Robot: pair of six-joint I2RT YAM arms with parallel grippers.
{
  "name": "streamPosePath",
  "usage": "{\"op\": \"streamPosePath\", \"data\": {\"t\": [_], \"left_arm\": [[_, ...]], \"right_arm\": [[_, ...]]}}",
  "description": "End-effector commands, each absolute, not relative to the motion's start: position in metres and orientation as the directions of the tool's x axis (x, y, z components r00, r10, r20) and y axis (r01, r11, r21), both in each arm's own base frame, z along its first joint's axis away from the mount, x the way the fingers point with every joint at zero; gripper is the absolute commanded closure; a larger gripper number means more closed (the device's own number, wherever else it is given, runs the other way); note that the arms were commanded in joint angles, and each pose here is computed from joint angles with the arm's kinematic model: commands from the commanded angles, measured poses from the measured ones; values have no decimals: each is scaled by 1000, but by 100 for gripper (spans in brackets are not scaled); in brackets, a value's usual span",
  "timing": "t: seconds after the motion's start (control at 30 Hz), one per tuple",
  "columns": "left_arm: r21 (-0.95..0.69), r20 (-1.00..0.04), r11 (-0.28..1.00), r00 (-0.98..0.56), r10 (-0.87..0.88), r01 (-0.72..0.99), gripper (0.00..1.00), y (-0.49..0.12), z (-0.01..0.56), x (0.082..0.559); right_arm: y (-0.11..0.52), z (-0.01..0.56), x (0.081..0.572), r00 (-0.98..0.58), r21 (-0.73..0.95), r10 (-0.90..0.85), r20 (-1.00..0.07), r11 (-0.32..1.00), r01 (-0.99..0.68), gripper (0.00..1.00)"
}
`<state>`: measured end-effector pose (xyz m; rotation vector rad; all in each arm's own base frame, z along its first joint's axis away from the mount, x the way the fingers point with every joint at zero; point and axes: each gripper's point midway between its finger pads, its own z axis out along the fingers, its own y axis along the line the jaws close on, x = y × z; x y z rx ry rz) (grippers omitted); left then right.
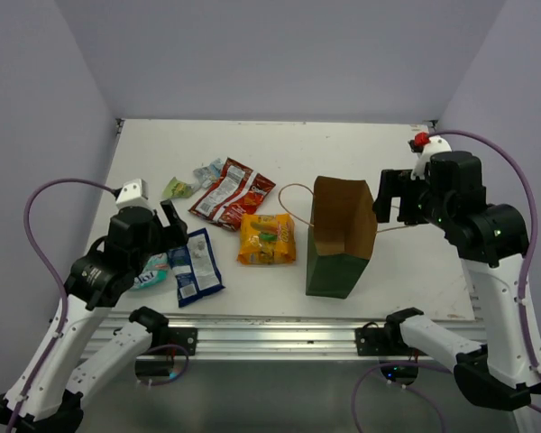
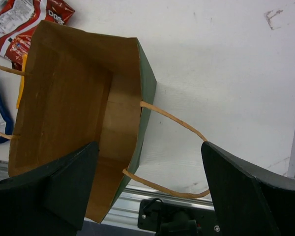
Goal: Place the snacks into the paper bag
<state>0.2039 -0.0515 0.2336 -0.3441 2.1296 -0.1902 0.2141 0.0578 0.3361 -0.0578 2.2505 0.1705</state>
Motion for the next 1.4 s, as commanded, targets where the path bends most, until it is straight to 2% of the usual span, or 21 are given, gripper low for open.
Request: {"op": "streamPosePath", "data": {"t": [0.0, 0.17, 0.37, 0.6, 0.63, 0.73, 0.8, 0.87, 0.9, 0.97, 1.1, 1.2, 1.23, 1.37], "left_arm": [[-280, -800, 952, -519, -302, -122, 13, -62, 233, 213], [-277, -804, 954, -517, -295, -114, 12, -63, 229, 215], [-259, -810, 960, -517, -276, -107, 12, -62, 228, 217], [-241, -796, 964, -546, -262, -111, 12, -64, 212, 218], [-242, -795, 964, -547, -263, -112, 12, -64, 210, 218], [-242, -794, 963, -547, -265, -115, 11, -64, 208, 218], [-241, -790, 963, -552, -266, -121, 11, -64, 205, 218], [-231, -780, 964, -567, -263, -129, 16, -64, 197, 219], [-232, -774, 962, -572, -271, -142, 22, -64, 192, 220], [-215, -745, 958, -602, -287, -190, 23, -62, 175, 221], [-163, -678, 946, -665, -314, -281, 12, -60, 146, 222], [-146, -633, 941, -702, -327, -306, 10, -67, 128, 229], [-137, -617, 940, -716, -327, -311, 3, -68, 119, 228], [-86, -522, 935, -784, -336, -343, 0, -73, 81, 221]], "right_arm": [[62, 327, 208, -659, 118, 12, -752, 986, -116, 11], [69, 297, 210, -715, 144, 21, -698, 983, -111, 25], [72, 284, 212, -730, 152, 24, -683, 982, -109, 31], [76, 268, 213, -752, 166, 28, -659, 980, -109, 68], [76, 268, 213, -750, 169, 31, -661, 980, -108, 81], [76, 270, 214, -748, 168, 31, -663, 980, -108, 100], [75, 273, 213, -743, 164, 29, -669, 980, -109, 100], [74, 275, 214, -739, 162, 29, -673, 981, -109, 100], [74, 278, 214, -736, 162, 30, -676, 981, -109, 100], [74, 279, 214, -734, 163, 32, -678, 981, -108, 100], [73, 287, 213, -724, 163, 34, -689, 981, -109, 100], [73, 293, 211, -713, 166, 35, -701, 979, -115, 100], [73, 295, 211, -710, 167, 36, -704, 979, -116, 100], [73, 301, 210, -699, 174, 41, -714, 978, -119, 100]]}}
